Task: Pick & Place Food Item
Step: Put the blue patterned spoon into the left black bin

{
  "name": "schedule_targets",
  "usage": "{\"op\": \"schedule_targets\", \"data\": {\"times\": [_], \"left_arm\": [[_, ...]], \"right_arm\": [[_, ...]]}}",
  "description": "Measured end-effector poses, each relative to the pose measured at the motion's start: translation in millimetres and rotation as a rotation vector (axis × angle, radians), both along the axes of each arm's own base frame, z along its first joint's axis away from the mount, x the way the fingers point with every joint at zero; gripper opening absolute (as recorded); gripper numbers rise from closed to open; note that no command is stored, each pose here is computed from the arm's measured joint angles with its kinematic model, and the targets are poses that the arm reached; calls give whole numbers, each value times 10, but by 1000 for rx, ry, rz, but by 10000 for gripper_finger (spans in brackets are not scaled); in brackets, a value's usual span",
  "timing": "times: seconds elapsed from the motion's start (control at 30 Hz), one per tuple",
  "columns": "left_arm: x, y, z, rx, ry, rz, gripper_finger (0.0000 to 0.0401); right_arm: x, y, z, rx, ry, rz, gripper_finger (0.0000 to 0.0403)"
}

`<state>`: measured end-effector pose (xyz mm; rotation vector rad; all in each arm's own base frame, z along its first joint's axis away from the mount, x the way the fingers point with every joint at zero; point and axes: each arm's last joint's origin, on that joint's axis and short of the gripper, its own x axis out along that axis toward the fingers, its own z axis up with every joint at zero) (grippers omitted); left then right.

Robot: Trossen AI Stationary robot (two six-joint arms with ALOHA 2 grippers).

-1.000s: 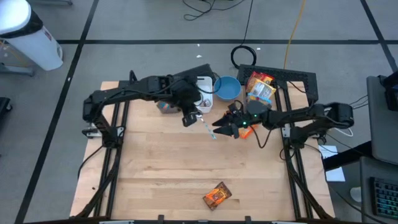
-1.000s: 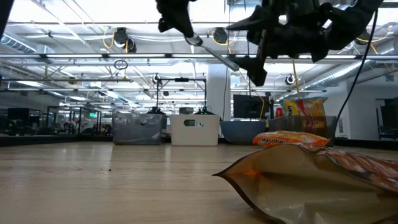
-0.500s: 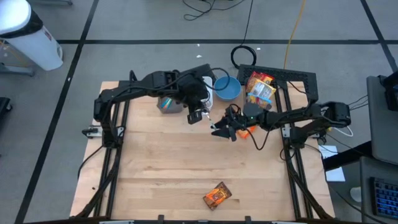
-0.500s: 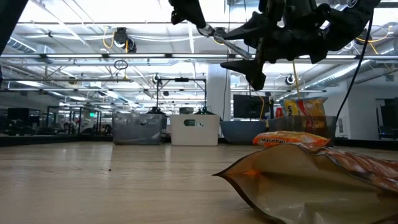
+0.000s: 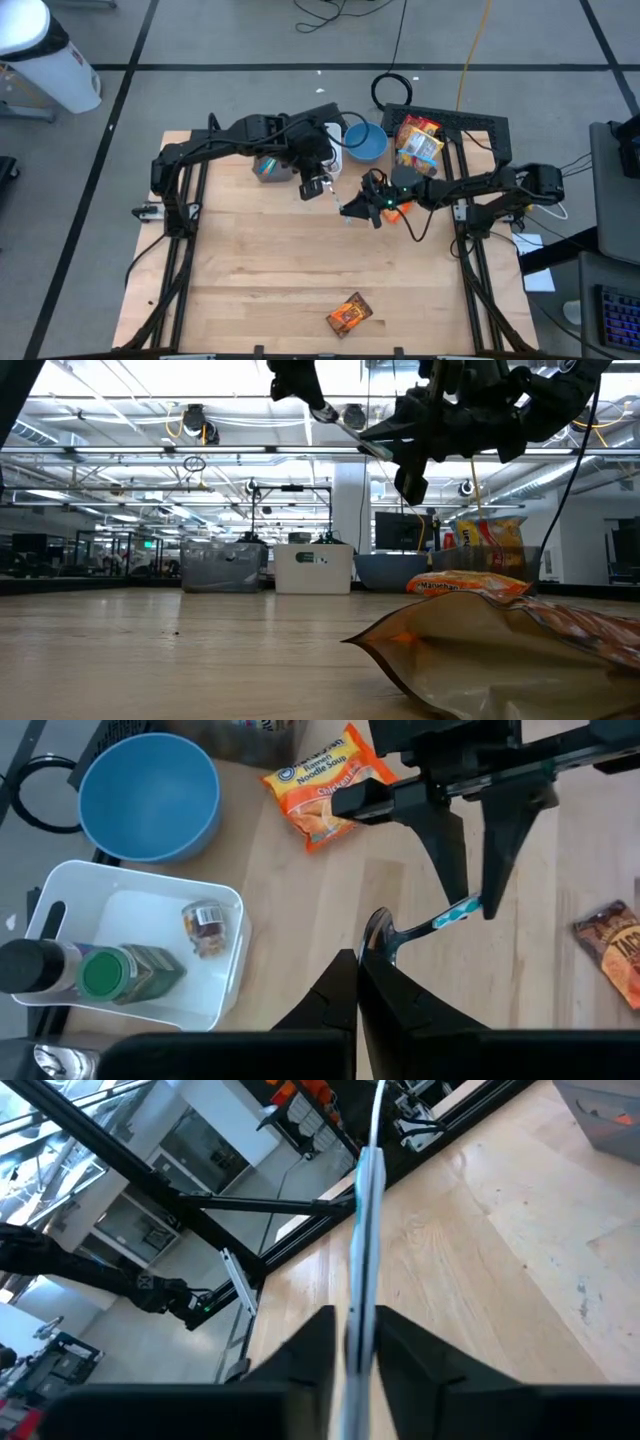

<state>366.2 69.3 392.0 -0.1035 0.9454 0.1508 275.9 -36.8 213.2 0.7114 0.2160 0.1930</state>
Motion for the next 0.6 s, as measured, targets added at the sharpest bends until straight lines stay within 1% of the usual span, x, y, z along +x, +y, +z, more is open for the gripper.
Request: {"op": "schedule_targets", "data": {"times": [0.07,0.13,0.3,0.37,0.6], "left_arm": [[4,0,3,0,-5,-1,5],[8,1,6,0,-11,-1,7],[13,0,9,-3,-17,7,5],[14,0,10,-2,-18,10,17],[4,71,12,-31,-27,69,87]], "right_arm": [[0,0,0,-4,-1,2,37],[-1,4,0,-1,-1,18,22],[-2,5,0,-1,-1,21,22],[-2,5,0,-1,-1,22,22],[-12,8,28,-1,-13,22,22]]}}
